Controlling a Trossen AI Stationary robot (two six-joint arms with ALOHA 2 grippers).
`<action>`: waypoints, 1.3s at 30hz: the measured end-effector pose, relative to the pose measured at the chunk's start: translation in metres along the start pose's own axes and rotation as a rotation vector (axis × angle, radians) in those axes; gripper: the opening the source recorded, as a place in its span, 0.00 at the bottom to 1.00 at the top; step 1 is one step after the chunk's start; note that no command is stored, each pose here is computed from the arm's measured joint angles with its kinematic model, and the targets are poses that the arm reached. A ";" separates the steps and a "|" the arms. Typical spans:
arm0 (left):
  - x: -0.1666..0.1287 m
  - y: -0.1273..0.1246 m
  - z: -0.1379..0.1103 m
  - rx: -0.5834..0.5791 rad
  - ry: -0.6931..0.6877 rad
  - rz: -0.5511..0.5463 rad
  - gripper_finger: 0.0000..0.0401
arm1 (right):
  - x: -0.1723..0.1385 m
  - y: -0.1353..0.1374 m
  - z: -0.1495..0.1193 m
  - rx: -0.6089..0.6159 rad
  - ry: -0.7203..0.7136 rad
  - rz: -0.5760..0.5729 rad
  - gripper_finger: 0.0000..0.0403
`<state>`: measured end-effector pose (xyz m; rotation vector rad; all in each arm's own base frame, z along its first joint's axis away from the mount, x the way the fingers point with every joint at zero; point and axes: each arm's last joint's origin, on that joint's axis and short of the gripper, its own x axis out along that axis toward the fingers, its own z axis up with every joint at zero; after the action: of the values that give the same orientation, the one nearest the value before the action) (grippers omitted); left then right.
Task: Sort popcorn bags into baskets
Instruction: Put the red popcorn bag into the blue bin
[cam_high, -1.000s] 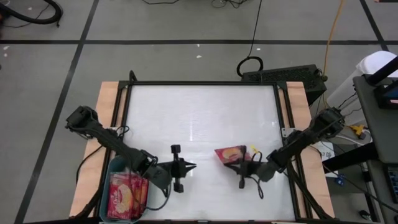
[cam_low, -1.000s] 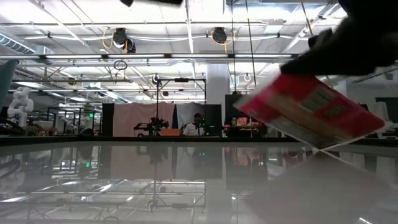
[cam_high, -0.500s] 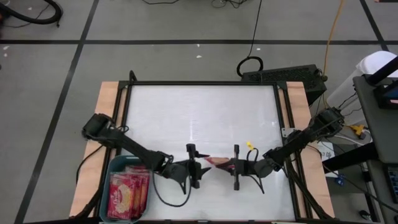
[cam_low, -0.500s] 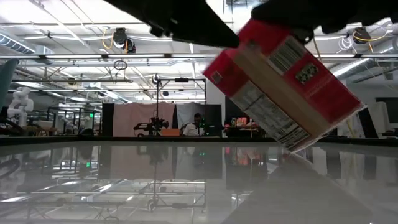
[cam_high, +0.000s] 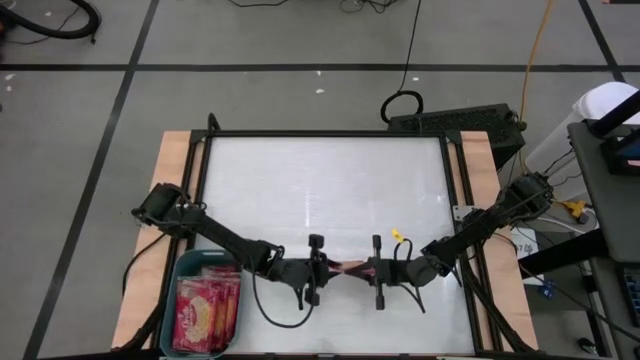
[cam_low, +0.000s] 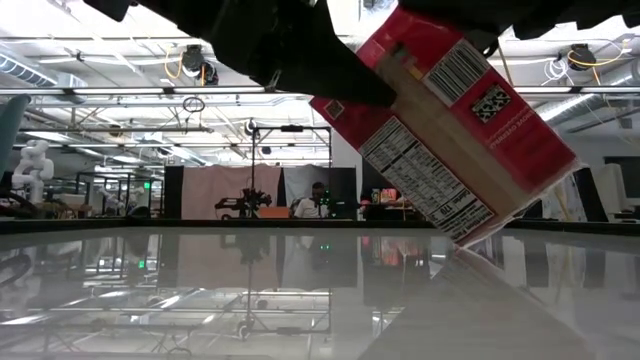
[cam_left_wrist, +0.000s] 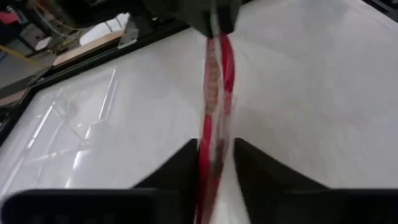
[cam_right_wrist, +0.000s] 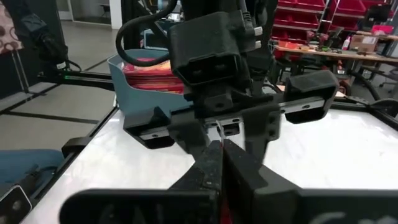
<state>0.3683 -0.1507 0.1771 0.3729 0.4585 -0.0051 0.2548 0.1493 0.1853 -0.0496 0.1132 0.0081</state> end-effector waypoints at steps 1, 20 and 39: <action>0.000 0.000 0.000 0.007 -0.002 -0.011 0.21 | 0.000 0.000 0.000 -0.009 0.000 0.000 0.00; -0.043 -0.002 0.031 0.137 -0.080 -0.097 0.02 | -0.020 0.011 0.017 -0.040 -0.026 0.063 0.22; -0.068 0.008 0.053 0.535 -0.342 -0.376 0.02 | -0.027 -0.028 -0.002 0.094 0.165 0.104 0.45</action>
<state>0.3307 -0.1676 0.2533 0.7906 0.1751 -0.5580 0.2279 0.1215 0.1881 0.0501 0.2809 0.1031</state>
